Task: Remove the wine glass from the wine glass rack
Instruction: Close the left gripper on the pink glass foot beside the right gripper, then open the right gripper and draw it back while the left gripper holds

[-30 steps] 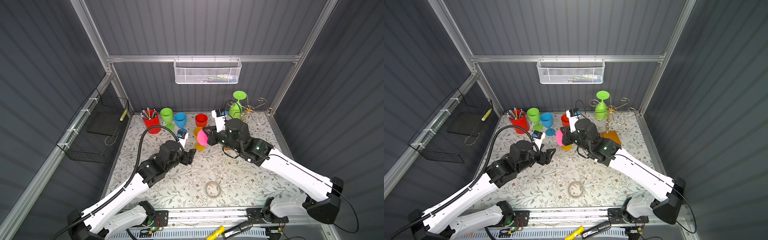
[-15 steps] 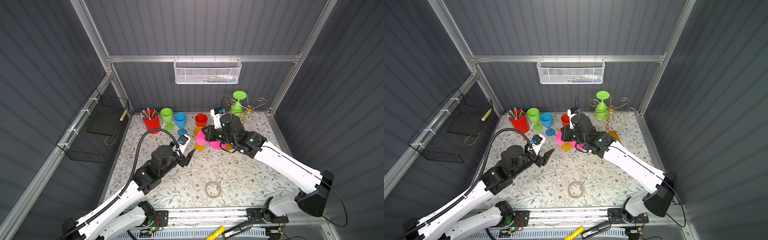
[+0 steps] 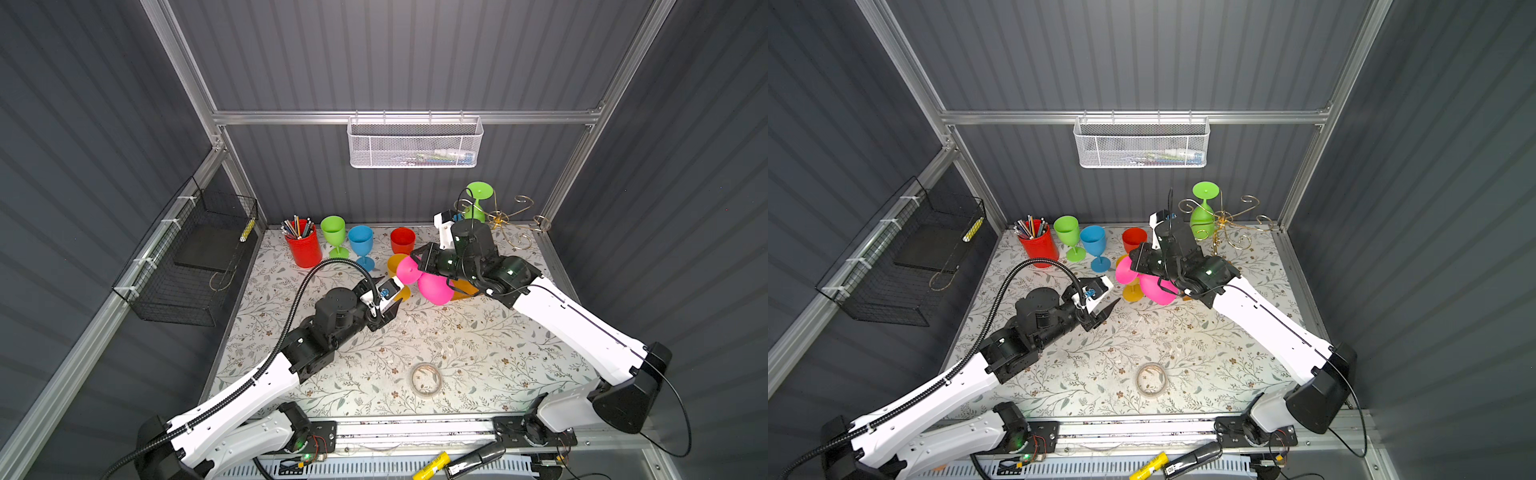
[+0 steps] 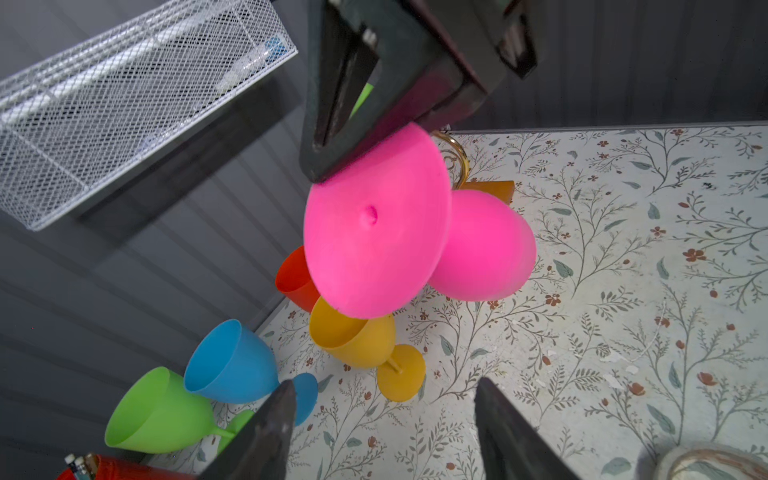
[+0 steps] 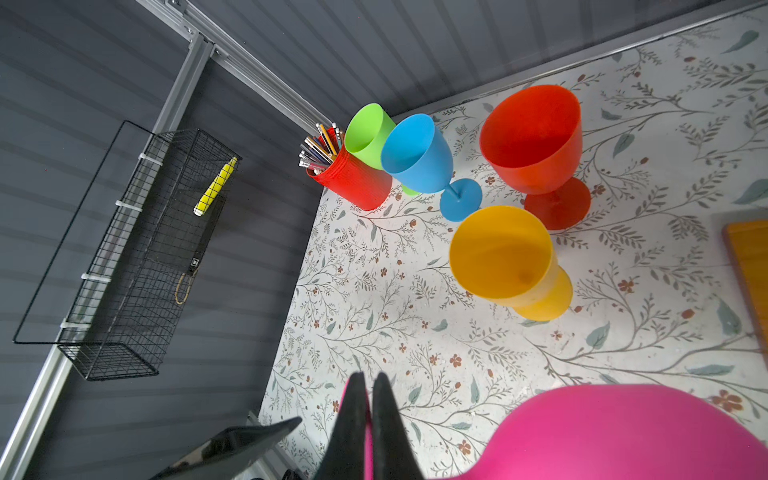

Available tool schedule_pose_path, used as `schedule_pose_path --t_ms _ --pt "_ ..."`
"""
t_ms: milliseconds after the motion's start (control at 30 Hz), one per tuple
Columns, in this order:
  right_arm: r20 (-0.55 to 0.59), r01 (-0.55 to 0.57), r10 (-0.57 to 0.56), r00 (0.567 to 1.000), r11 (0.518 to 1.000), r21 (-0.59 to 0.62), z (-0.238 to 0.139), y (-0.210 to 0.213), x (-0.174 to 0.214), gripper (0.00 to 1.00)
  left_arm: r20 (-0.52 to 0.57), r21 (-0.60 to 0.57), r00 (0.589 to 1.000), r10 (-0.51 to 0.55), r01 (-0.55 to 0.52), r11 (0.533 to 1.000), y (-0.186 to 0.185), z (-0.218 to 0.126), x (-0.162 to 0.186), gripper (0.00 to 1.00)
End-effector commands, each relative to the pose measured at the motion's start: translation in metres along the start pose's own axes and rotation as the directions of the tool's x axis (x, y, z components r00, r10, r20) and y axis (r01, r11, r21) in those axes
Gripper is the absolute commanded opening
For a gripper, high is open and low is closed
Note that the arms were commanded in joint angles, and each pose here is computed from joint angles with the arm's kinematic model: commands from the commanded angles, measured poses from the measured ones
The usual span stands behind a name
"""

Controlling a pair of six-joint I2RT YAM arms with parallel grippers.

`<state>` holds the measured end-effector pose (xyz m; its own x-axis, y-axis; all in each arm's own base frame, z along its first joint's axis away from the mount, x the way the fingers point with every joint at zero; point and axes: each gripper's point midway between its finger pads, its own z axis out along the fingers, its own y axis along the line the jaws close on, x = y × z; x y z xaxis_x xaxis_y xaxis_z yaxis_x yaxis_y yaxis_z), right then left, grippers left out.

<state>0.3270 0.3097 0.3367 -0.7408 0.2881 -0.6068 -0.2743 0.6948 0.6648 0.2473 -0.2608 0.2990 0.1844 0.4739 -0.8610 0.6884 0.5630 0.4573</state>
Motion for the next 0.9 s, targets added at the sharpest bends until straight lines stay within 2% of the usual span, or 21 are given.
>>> schedule_pose_path --t_ms 0,133,367,567,867 --pt "0.012 -0.052 0.053 0.999 0.997 -0.053 -0.003 0.008 -0.005 0.00 0.087 -0.035 0.990 0.107 -0.105 0.994 0.009 -0.003 -0.030 0.67" --pt "0.014 -0.073 0.074 0.997 0.995 -0.068 -0.005 0.008 -0.008 0.00 0.095 -0.046 0.983 0.158 -0.154 0.987 0.010 -0.002 -0.033 0.64" --pt "-0.006 -0.126 0.126 0.992 0.987 -0.098 0.000 0.007 -0.007 0.00 0.071 -0.058 0.970 0.232 -0.228 0.972 0.014 0.005 -0.037 0.52" --pt "-0.027 -0.174 0.172 0.985 0.977 -0.121 0.005 0.004 -0.006 0.00 0.078 -0.094 0.961 0.267 -0.259 0.961 0.020 0.010 -0.043 0.40" --pt "-0.042 -0.225 0.221 0.974 0.964 -0.145 0.008 0.003 -0.006 0.00 0.063 -0.131 0.953 0.297 -0.287 0.949 0.024 0.020 -0.044 0.32"
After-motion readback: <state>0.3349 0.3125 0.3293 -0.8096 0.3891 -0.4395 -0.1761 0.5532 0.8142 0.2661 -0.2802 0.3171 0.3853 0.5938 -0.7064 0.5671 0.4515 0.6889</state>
